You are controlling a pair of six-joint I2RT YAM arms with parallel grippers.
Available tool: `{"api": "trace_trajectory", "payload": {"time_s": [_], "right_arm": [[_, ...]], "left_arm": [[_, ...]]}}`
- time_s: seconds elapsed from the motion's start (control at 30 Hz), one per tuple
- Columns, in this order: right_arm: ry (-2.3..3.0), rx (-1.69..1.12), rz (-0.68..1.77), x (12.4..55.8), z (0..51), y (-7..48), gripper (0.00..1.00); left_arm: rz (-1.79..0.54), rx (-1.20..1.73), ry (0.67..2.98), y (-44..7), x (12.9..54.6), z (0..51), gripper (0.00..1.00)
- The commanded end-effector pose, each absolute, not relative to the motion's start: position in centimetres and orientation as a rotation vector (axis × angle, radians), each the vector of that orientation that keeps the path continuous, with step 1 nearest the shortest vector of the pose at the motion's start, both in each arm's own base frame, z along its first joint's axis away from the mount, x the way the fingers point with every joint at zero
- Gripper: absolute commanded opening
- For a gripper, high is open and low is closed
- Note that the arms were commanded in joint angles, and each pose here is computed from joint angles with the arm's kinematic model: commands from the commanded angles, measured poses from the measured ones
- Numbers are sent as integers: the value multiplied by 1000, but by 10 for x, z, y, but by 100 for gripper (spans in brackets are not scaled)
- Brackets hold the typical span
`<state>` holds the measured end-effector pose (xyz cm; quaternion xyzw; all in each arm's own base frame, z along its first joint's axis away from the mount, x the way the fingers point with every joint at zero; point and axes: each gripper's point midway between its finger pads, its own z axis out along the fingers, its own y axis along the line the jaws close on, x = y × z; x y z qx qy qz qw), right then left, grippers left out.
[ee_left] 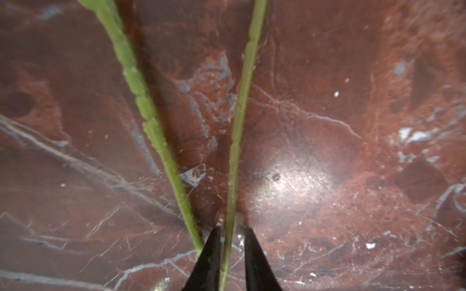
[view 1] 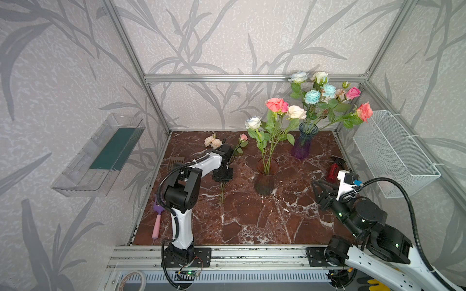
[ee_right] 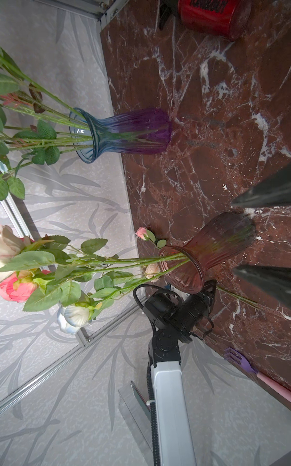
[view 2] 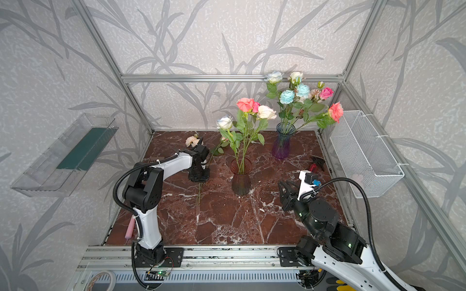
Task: Arrange the flowers into the vase
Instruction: 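Close the left gripper on the pink rose stem on the table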
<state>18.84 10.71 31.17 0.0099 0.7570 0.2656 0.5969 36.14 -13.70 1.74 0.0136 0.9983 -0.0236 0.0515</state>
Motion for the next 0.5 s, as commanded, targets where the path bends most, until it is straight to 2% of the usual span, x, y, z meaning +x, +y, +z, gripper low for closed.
{"api": "trace_trajectory", "payload": {"time_s": [0.0, 0.1, 0.3, 0.47], "right_arm": [[1751, 33, 642, 186, 319, 107, 38], [1749, 36, 648, 186, 320, 107, 38], [1749, 45, 658, 186, 322, 108, 38], [1760, 38, 658, 187, 323, 111, 38]], "left_arm": [[-39, 88, 3095, -135, 347, 9, 18], [-24, 101, 3110, -136, 344, 6, 15], [-25, 125, 3084, -141, 346, 15, 2], [-83, 109, 3011, -145, 351, 41, 0]]}}
